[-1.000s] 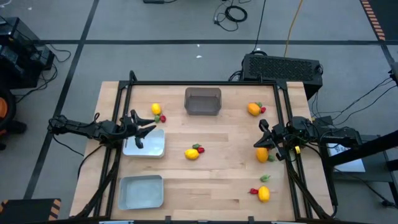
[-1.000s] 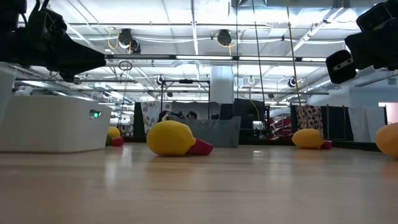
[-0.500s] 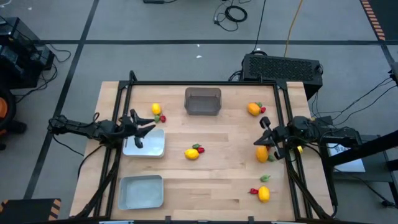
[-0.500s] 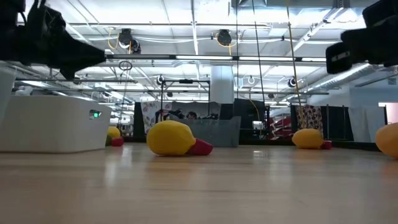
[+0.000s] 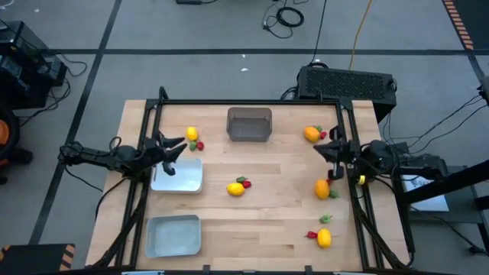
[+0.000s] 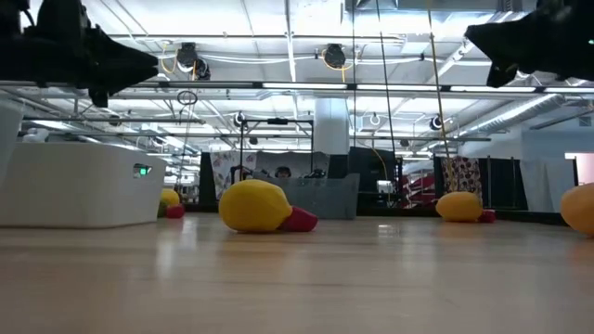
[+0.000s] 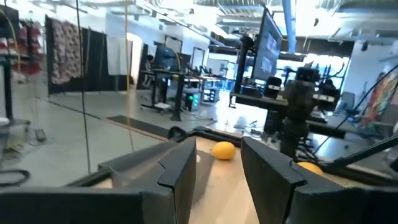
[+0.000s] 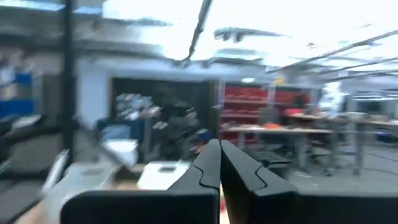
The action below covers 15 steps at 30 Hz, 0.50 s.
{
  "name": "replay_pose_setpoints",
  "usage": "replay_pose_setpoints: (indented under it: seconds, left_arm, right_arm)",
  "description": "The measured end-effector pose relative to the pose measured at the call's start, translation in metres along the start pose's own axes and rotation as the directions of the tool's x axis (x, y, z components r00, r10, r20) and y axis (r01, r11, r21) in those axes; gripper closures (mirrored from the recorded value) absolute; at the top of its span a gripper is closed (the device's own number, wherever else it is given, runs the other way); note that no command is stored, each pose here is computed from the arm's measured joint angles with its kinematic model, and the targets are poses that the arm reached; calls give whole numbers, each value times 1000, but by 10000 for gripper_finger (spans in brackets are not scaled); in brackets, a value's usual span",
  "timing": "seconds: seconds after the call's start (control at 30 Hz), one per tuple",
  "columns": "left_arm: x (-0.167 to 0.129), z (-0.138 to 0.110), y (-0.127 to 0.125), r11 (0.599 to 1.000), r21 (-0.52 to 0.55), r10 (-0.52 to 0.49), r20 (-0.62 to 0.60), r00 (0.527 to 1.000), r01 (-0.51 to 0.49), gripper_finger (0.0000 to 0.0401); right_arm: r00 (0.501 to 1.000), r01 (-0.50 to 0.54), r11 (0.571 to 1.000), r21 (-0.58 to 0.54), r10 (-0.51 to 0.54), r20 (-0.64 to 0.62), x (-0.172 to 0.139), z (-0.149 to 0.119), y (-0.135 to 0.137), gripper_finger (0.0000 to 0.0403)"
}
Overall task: Sort produce into baskets
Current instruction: Put the lemon into the white bin
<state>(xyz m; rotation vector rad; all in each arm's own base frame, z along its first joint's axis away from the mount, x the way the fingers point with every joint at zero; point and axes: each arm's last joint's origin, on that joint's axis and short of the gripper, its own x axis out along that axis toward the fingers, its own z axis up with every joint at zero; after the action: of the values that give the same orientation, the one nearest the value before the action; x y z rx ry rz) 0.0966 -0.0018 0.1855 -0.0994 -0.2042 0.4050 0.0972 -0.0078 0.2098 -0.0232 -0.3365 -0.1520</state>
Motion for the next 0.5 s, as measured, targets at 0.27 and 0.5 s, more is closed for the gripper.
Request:
replay_pose_setpoints:
  seconds: [0.27,0.5]
  left_arm:
    - [18,16,-1,994,109,-23,-48,999,28,266]
    - [63,39,-18,935,285,-155,-203,967,209,266]
  right_arm:
    - [956,277,950,146,-258,-138,15,-18,-6,403]
    - [962,235,930,282,-180,-207,29,-33,-1,403]
